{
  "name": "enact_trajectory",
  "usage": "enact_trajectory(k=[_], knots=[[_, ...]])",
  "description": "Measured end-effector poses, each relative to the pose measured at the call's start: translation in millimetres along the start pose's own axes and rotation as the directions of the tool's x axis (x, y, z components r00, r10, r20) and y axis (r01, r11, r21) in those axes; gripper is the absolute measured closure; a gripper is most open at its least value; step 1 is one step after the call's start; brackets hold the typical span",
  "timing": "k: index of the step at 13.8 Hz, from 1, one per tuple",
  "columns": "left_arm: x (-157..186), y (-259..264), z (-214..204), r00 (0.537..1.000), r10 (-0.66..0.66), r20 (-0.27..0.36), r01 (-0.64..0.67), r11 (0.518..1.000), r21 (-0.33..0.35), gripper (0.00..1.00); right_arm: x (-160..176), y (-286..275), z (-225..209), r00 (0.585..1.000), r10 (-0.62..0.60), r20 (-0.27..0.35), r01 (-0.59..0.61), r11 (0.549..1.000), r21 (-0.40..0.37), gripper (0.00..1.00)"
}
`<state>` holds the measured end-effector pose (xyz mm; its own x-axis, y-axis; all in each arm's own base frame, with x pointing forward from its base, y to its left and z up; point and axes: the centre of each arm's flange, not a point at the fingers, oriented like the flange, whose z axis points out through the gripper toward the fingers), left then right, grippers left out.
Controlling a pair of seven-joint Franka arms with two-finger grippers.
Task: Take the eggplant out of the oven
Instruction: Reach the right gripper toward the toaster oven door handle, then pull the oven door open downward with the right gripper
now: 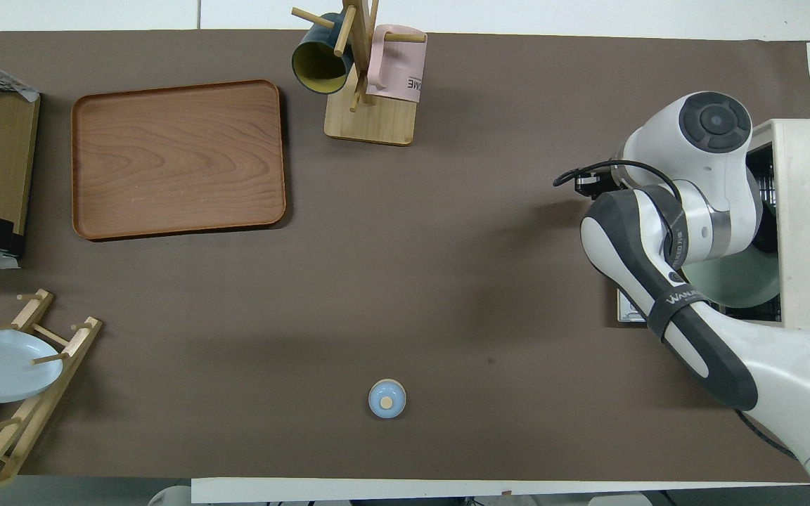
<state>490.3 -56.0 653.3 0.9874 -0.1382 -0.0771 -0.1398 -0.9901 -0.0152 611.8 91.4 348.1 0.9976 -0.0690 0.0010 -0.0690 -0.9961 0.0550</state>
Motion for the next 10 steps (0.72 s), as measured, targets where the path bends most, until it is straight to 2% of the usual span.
enact_trajectory(k=[1, 2, 5, 10], knots=[[0.0, 0.0, 0.0, 1.0, 0.0, 0.0, 0.0, 1.0, 0.0, 0.0, 0.7, -3.1, -16.2, 1.0, 0.011, 0.017, -0.011, 1.0, -0.006, 0.61], [0.0, 0.0, 0.0, 1.0, 0.0, 0.0, 0.0, 1.0, 0.0, 0.0, -0.3, 3.2, -32.6, 0.999, 0.024, 0.037, -0.024, 1.0, -0.015, 0.56], [0.0, 0.0, 0.0, 1.0, 0.0, 0.0, 0.0, 1.0, 0.0, 0.0, -11.2, 51.6, -52.5, 0.99, 0.085, 0.111, -0.079, 0.995, -0.063, 0.52], [0.0, 0.0, 0.0, 1.0, 0.0, 0.0, 0.0, 1.0, 0.0, 0.0, -25.8, 94.8, -19.8, 0.981, 0.09, 0.173, -0.07, 0.991, -0.117, 0.5]])
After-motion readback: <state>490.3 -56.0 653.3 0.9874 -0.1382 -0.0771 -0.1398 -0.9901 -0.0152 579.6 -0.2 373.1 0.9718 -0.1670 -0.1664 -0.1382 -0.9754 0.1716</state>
